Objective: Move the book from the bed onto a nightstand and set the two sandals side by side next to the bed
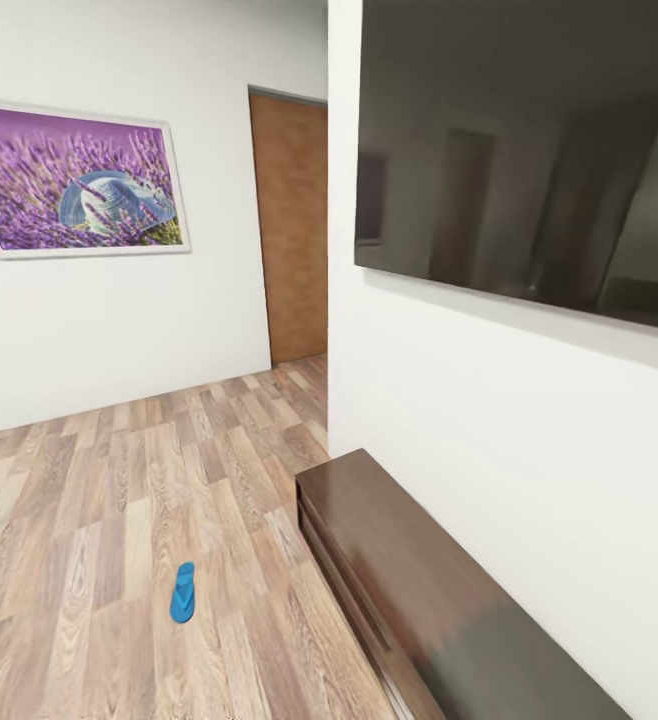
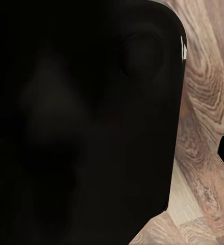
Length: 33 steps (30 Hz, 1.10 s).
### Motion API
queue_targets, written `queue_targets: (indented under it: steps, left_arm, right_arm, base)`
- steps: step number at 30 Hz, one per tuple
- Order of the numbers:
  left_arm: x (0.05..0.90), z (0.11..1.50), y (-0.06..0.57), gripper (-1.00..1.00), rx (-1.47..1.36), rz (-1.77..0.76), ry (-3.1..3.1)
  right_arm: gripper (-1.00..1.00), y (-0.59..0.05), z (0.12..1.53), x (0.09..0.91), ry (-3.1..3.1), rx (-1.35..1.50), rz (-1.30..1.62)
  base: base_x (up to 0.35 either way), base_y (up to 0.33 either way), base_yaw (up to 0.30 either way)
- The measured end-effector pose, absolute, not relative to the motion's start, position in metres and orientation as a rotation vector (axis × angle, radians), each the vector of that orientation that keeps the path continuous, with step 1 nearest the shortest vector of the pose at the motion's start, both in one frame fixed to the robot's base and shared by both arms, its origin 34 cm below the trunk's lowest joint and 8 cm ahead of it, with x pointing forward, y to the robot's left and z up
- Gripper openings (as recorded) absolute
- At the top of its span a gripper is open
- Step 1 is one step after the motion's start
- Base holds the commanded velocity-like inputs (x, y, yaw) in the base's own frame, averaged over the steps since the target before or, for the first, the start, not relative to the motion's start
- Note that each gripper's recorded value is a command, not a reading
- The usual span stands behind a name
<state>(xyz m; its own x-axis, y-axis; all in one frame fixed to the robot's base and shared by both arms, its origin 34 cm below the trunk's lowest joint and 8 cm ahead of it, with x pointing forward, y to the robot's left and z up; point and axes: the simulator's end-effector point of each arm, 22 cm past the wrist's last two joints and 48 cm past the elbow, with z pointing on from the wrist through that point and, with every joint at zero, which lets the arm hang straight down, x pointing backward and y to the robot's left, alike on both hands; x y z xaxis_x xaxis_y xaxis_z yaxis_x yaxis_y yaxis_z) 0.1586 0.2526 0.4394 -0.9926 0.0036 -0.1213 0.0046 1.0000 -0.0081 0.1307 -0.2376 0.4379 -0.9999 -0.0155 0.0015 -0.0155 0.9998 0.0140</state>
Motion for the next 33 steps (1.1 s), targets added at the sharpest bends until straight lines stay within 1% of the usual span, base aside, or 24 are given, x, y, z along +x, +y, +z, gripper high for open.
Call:
queue_targets:
  steps: [33]
  left_arm:
    - [0.1589,0.4394,0.2526,1.00,0.006,-0.013,3.019]
  right_arm:
    - [1.00,-0.2325,0.4380,0.1307,-3.140,0.026,-0.032]
  base:
    - [0.000,0.000,0.284]
